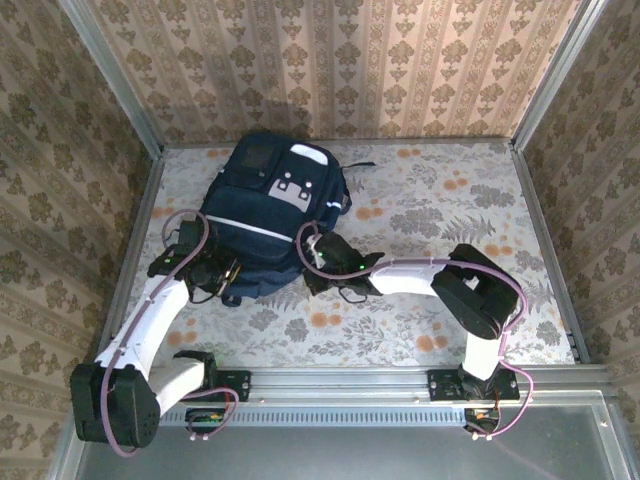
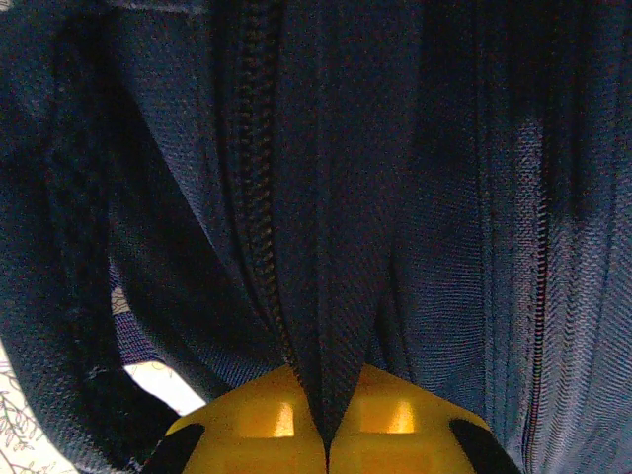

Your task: Pack the student bag

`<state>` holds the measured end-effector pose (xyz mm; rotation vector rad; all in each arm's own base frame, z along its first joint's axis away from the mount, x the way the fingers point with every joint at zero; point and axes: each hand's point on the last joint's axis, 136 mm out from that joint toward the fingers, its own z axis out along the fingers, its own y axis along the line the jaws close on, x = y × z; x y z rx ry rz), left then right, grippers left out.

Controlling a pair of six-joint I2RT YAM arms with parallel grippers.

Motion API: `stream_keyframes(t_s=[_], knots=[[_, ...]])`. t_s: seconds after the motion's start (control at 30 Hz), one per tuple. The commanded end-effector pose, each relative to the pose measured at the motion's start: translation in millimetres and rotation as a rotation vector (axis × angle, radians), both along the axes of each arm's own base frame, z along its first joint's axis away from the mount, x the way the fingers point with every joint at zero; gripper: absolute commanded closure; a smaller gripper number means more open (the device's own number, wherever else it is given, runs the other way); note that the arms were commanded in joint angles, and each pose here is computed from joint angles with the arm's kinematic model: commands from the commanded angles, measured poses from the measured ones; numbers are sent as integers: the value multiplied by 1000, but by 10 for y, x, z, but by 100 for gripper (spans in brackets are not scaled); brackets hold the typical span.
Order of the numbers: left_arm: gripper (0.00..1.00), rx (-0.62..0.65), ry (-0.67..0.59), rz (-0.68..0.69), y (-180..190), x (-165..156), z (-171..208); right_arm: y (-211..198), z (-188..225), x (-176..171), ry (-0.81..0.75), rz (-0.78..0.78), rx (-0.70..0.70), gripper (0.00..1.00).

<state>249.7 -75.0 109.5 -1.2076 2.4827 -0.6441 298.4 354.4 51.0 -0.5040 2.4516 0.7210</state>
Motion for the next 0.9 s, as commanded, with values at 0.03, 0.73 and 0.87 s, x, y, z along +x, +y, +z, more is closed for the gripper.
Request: stream_keyframes(t_s=[0.03,0.73,0.87], knots=[[100,36,-95,3,67,132,198,-420,-45,235,30,-179,-34,100],[100,70,-151,-567,-1393,168,149,-1836,641,291,-246,-610,-188,48],[100,40,-164,-773,-1926,92,190,-2193,1066,197,-390,-692,-207,48]])
